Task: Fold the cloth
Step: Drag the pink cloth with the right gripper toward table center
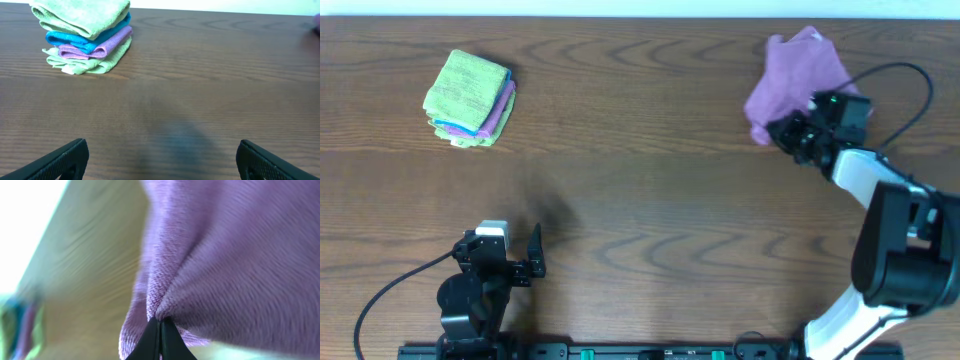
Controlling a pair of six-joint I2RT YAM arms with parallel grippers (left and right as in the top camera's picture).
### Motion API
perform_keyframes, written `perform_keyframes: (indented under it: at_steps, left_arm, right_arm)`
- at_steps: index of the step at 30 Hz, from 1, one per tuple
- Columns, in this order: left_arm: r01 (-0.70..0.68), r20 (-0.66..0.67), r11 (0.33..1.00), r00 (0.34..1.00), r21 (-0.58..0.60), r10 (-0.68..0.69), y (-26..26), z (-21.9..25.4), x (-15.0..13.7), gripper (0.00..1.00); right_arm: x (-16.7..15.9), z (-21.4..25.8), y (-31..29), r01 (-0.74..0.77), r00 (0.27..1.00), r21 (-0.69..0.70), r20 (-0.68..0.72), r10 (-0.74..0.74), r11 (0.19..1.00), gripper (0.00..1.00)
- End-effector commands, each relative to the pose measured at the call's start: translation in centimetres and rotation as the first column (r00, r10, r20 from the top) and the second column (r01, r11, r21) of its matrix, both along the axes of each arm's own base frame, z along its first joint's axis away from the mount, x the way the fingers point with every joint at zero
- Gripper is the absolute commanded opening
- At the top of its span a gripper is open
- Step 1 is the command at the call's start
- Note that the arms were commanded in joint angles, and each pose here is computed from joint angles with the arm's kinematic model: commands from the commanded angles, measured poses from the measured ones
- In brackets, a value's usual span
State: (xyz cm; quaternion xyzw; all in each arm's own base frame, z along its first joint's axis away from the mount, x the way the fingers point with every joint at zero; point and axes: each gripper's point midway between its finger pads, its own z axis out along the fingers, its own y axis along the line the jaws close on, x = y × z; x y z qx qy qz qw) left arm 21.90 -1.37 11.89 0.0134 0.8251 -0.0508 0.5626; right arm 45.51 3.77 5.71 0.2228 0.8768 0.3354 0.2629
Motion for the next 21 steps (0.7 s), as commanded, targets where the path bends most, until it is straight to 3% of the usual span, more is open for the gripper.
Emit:
perform_keyframes:
  at_steps: [1, 6, 11, 14, 16, 17, 19, 20, 21]
  left_arm:
    - [-0.001, -0.021, 1.000, 1.000, -0.004, 0.001, 0.0, -0.9, -0.1, 0.95]
    - [-0.001, -0.021, 1.000, 1.000, -0.004, 0.001, 0.0, -0.9, -0.1, 0.95]
    - [-0.001, -0.021, 1.000, 1.000, -0.004, 0.001, 0.0, -0.9, -0.1, 0.96]
    - [-0.001, -0.021, 1.000, 1.000, -0.004, 0.001, 0.0, -0.9, -0.1, 0.95]
    - [-0.001, -0.021, 1.000, 1.000, -0.004, 0.001, 0.0, -0.9, -0.1, 0.96]
    - [-0.001, -0.021, 1.000, 1.000, -0.004, 0.001, 0.0, -0.9, -0.1, 0.95]
    - [-0.001, -0.021, 1.000, 1.000, -0.004, 0.001, 0.0, -0.9, -0.1, 0.95]
    - [-0.002, -0.021, 1.000, 1.000, -0.004, 0.002, 0.0, -0.9, -0.1, 0.95]
    - [-0.001, -0.021, 1.000, 1.000, -0.004, 0.001, 0.0, -0.9, -0.1, 0.96]
  right_arm:
    - [-1.6, 6.1, 7.4, -0.218, 0.971, 0.072, 0.115, 0.209, 0.973, 0.01]
    - [-6.9, 12.7, 17.6, -0.455, 0.870, 0.049, 0.239, 0.431, 0.889, 0.02]
    - [-11.3, 20.3, 22.3, -0.562, 0.781, 0.074, 0.375, 0.499, 0.824, 0.01]
    - [-11.1, 25.1, 19.3, -0.493, 0.786, 0.053, 0.455, 0.419, 0.868, 0.01]
    - [-9.3, 25.0, 13.7, -0.296, 0.874, 0.019, 0.408, 0.262, 0.955, 0.01]
    - [-8.7, 23.8, 10.4, -0.177, 0.921, -0.004, 0.353, 0.167, 0.984, 0.17]
    - [-8.5, 21.3, 4.8, -0.002, 0.972, -0.046, 0.234, 0.013, 0.999, 0.89]
    - [-8.8, 20.2, 3.0, 0.033, 0.981, -0.065, 0.191, -0.020, 0.997, 0.99]
    - [-9.2, 19.3, 1.8, 0.054, 0.987, -0.079, 0.154, -0.041, 0.995, 0.99]
